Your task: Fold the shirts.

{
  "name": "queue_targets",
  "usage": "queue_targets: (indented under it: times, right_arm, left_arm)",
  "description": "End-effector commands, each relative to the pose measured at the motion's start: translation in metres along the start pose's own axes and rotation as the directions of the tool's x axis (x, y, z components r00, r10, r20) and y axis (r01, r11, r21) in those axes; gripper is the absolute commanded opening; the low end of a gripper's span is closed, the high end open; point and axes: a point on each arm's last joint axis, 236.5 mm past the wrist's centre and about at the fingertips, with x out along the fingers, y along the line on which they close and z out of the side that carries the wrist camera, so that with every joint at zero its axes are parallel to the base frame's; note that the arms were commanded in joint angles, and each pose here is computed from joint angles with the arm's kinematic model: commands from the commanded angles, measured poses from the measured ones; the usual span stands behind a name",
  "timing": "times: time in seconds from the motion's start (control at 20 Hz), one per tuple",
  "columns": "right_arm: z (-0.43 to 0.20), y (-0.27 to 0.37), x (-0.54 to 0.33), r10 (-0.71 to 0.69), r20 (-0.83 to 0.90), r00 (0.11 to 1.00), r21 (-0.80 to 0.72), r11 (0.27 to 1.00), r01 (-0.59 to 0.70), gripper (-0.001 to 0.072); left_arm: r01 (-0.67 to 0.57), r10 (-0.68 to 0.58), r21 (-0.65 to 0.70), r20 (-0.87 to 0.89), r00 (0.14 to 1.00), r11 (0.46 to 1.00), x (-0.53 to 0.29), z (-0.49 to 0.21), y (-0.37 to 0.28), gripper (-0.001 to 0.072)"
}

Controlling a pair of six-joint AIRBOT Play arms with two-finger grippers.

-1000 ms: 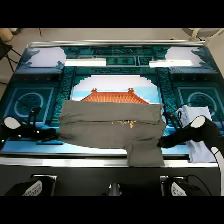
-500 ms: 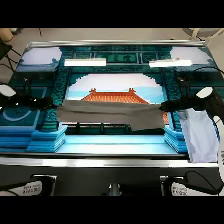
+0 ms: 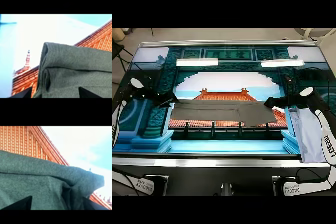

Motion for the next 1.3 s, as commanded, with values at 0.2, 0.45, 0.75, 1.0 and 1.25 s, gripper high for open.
queue_targets:
  times: [0.2, 0.45, 0.75, 1.0, 1.25]
  right_arm:
    - [-0.076, -0.018, -0.021, 0.086, -0.291, 0.953, 0.081, 0.995, -0.065, 0.0712]
    - [-0.061, 0.024, 0.029, 0.190, -0.234, 0.954, 0.178, 0.972, -0.150, 0.0604]
    - [0.017, 0.061, -0.023, 0.181, -0.040, 0.983, 0.019, 0.983, -0.180, 0.0017]
    - [0.048, 0.128, -0.108, 0.213, 0.072, 0.974, -0.125, 0.971, -0.203, 0.0017]
    - [0.028, 0.180, -0.174, 0.228, 0.087, 0.970, -0.234, 0.951, -0.203, 0.0018]
  left_arm:
    - [-0.067, 0.057, 0.095, 0.104, 0.993, 0.993, -0.081, 0.008, -0.021, 0.0720]
    - [-0.039, -0.003, 0.269, 0.155, 0.988, 0.962, -0.095, -0.011, -0.101, 0.0720]
    - [0.030, -0.091, 0.452, 0.114, 0.989, 0.892, -0.024, -0.041, -0.198, 0.0156]
    - [0.295, -0.300, 0.381, -0.047, 0.953, 0.876, 0.077, -0.102, -0.294, 0.0022]
    - [0.486, -0.461, 0.205, -0.157, 0.873, 0.850, 0.134, -0.151, -0.346, 0.0021]
